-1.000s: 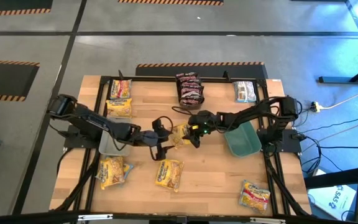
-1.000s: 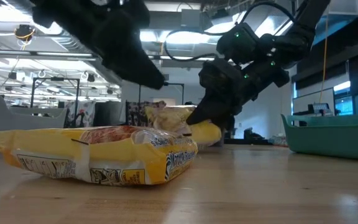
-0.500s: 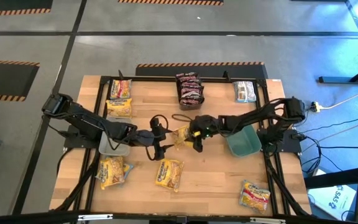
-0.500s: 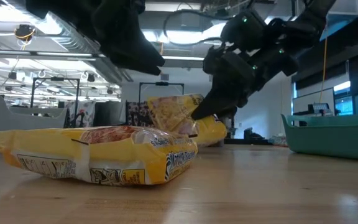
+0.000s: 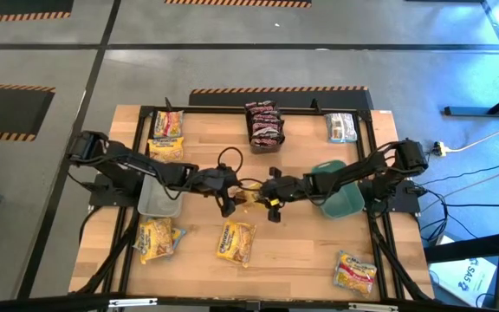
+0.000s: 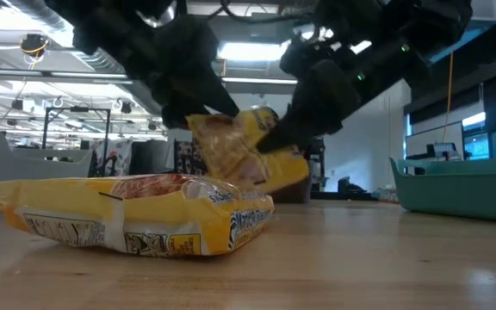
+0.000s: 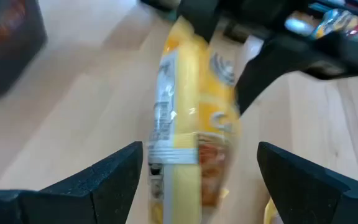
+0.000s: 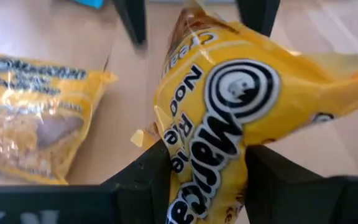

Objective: Sort Maruchan noodles
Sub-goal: Put the yellow noodle pack into the blue bin

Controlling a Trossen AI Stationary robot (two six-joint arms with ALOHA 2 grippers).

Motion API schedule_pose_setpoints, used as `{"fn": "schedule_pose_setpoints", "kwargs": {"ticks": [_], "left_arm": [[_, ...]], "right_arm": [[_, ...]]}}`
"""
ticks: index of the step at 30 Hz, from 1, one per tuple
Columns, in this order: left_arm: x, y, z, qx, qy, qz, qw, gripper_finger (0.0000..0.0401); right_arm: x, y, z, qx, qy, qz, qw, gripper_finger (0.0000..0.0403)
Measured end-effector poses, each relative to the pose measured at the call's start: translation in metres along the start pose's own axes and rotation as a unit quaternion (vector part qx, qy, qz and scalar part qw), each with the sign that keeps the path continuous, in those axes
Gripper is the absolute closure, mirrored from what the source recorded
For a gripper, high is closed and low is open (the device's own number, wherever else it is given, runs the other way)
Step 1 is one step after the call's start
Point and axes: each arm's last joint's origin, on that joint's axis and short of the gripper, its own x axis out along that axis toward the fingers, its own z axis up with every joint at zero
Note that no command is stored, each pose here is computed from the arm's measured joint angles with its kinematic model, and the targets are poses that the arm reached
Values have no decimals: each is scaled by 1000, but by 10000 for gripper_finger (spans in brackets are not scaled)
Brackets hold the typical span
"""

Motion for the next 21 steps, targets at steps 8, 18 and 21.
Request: {"fn": "schedule_pose_setpoints", "kwargs": {"ticks": [8, 18, 21], "left_arm": [[8, 2, -4, 6, 8, -7, 1000, 101], [8, 2, -4, 51, 7, -3, 999, 199], [8, 2, -4, 62, 7, -4, 998, 232]], "right_arm": [[1, 1, 17, -20, -10, 0, 1000, 264], [1, 2, 22, -21, -13, 22, 999, 264], [1, 2, 22, -11, -13, 22, 1000, 264]]}}
